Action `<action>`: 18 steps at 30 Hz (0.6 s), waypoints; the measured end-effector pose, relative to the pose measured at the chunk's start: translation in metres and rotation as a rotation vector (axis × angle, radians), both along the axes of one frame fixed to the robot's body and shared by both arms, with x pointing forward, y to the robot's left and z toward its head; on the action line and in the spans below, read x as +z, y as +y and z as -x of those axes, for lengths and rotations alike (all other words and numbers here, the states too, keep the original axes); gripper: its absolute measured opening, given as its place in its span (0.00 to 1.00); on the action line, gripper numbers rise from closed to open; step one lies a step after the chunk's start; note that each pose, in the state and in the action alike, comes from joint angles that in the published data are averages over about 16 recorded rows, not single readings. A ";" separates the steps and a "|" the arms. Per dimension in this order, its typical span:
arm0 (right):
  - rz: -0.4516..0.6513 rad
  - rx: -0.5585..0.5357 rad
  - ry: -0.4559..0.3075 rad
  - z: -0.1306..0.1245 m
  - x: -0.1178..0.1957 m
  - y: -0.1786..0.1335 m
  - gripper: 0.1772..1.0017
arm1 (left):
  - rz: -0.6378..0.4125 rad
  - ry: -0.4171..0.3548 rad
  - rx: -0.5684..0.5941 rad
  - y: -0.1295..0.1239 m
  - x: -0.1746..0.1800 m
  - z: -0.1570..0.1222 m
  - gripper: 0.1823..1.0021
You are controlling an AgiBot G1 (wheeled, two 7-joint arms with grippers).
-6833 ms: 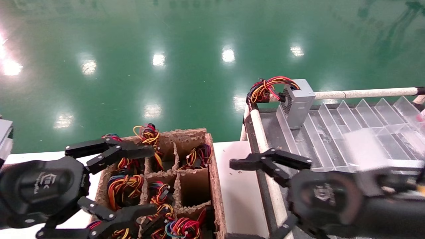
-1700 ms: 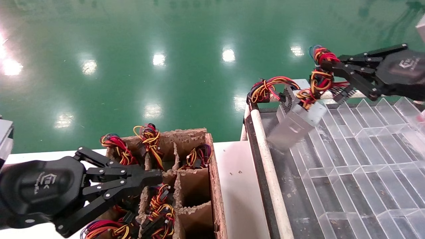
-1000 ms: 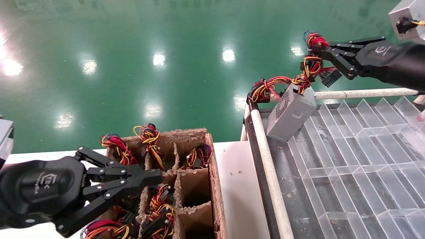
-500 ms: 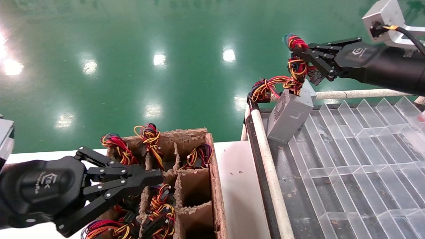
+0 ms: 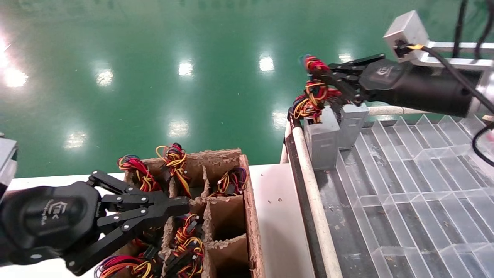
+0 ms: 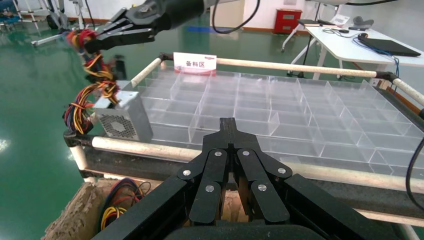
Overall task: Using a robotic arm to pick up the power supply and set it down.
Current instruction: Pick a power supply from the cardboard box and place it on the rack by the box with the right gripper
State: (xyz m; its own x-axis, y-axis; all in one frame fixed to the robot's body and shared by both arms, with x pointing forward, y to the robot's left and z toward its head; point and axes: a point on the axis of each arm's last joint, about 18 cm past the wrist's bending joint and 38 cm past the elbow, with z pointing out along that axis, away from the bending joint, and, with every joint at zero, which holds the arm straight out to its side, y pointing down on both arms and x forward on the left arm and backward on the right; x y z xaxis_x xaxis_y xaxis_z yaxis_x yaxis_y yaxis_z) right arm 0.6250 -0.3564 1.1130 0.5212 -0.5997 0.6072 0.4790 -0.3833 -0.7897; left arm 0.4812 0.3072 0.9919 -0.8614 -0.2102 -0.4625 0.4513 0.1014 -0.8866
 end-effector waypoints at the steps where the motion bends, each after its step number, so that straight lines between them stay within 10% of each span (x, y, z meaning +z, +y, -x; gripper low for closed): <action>1: 0.002 0.004 -0.002 -0.002 0.000 0.002 0.02 | 0.000 0.000 0.000 0.000 0.000 0.000 0.01; 18: -0.035 -0.054 -0.068 -0.040 0.003 0.006 0.02 | 0.000 0.000 0.000 0.000 0.000 0.000 0.01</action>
